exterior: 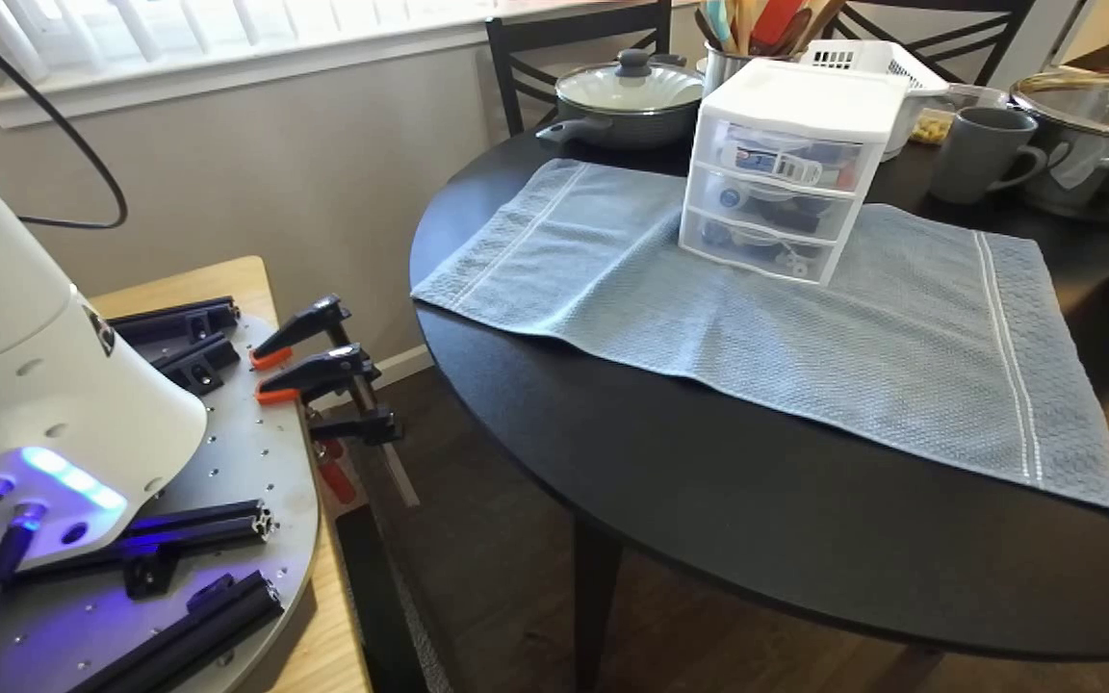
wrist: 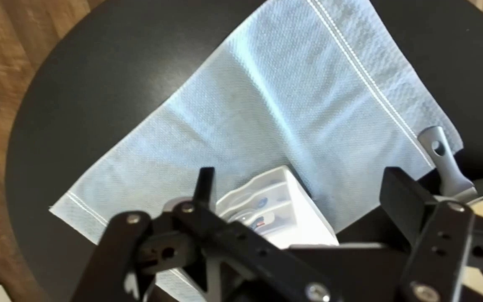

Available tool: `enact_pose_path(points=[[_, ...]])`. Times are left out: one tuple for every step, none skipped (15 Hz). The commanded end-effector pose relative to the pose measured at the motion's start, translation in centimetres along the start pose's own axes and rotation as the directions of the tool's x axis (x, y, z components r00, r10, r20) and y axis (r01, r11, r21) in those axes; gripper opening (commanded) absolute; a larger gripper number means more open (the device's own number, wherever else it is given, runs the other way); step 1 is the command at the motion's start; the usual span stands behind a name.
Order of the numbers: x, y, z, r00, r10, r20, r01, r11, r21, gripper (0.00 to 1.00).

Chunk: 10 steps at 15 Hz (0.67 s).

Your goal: Pull the top drawer open of the small cabinet on top of the blue towel

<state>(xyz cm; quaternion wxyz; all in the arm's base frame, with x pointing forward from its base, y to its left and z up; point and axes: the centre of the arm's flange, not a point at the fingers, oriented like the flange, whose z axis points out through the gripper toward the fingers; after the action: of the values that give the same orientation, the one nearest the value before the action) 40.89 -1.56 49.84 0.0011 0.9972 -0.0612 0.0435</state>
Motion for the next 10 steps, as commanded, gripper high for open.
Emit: enact_pose_path(points=[[-0.1, 3.1, 0.6, 0.994, -0.081, -0.078, 0.093, 0.983, 0.16, 1.0], [-0.1, 4.3, 1.0, 0.991, -0.086, -0.103, 0.105, 0.974, 0.201, 1.0], [-0.1, 5.4, 1.5, 0.989, -0.08, -0.124, 0.109, 0.963, 0.246, 1.0], [-0.1, 6.4, 2.0, 0.987, -0.069, -0.142, 0.109, 0.95, 0.293, 1.0], [-0.1, 7.5, 2.6, 0.986, -0.06, -0.158, 0.111, 0.934, 0.34, 1.0], [-0.2, 8.4, 3.2, 0.986, -0.047, -0.163, 0.107, 0.919, 0.379, 1.0], [-0.3, 9.2, 3.9, 0.985, -0.04, -0.169, 0.108, 0.902, 0.417, 1.0], [-0.3, 9.8, 4.4, 0.985, -0.039, -0.17, 0.113, 0.882, 0.457, 1.0], [-0.4, 10.3, 4.9, 0.984, -0.035, -0.176, 0.118, 0.866, 0.486, 1.0], [-0.3, 10.7, 5.5, 0.983, -0.033, -0.179, 0.122, 0.851, 0.51, 1.0]])
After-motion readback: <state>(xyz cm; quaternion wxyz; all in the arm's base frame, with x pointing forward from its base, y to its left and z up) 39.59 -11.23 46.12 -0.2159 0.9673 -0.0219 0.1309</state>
